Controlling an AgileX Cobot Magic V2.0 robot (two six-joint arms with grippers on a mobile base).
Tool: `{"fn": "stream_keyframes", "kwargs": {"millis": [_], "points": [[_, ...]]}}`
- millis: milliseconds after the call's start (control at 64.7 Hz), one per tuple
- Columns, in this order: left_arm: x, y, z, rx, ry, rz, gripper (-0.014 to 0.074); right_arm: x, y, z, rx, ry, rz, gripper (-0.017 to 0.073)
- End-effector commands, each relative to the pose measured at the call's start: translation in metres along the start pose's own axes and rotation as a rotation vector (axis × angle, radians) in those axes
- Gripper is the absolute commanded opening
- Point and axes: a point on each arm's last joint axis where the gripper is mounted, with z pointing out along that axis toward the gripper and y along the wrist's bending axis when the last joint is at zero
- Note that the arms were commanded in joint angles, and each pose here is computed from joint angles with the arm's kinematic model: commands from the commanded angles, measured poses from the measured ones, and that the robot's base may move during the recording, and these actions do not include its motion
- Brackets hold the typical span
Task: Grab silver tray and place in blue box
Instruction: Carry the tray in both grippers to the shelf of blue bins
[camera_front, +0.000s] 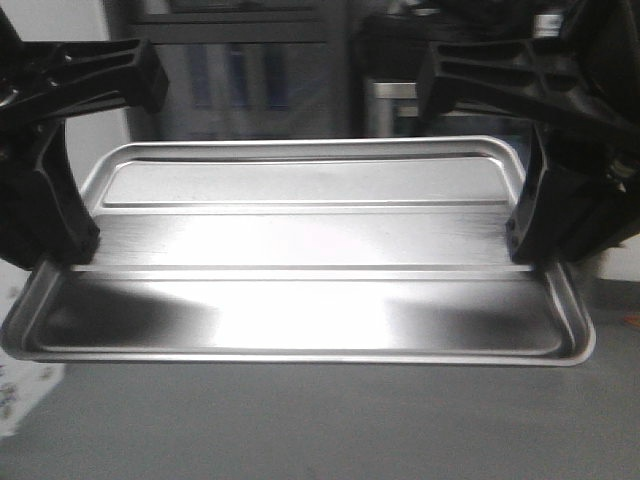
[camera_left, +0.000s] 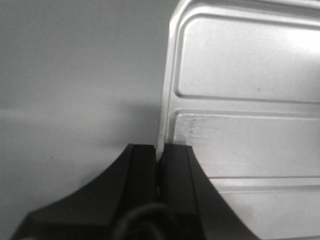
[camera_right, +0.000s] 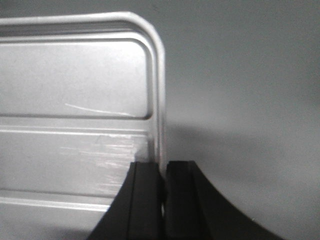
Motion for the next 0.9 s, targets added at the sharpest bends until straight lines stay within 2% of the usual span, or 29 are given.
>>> {"fn": "stream_keyframes", "kwargs": {"millis": [0,526,881], "points": [[-0.0068,0.0007,-0.0103,-0.009,-0.042,0.006,-0.0104,-0.008,-0.0042,-0.0089,0.029,-0.048,-0.024,0.0058],[-0.0067,0.0007,-0.0103,-0.008,-0.041,0.005,-0.0104,-0.0076,-0.0052,-0.0089,0.04,-0.044,-0.024,0.0058],[-0.0067,0.0007,-0.0103,-0.008,-0.041,0.005,-0.0104,-0.0056,-0.0109,-0.0092,0.102,-0.022,-0.022,0.0058]]}}
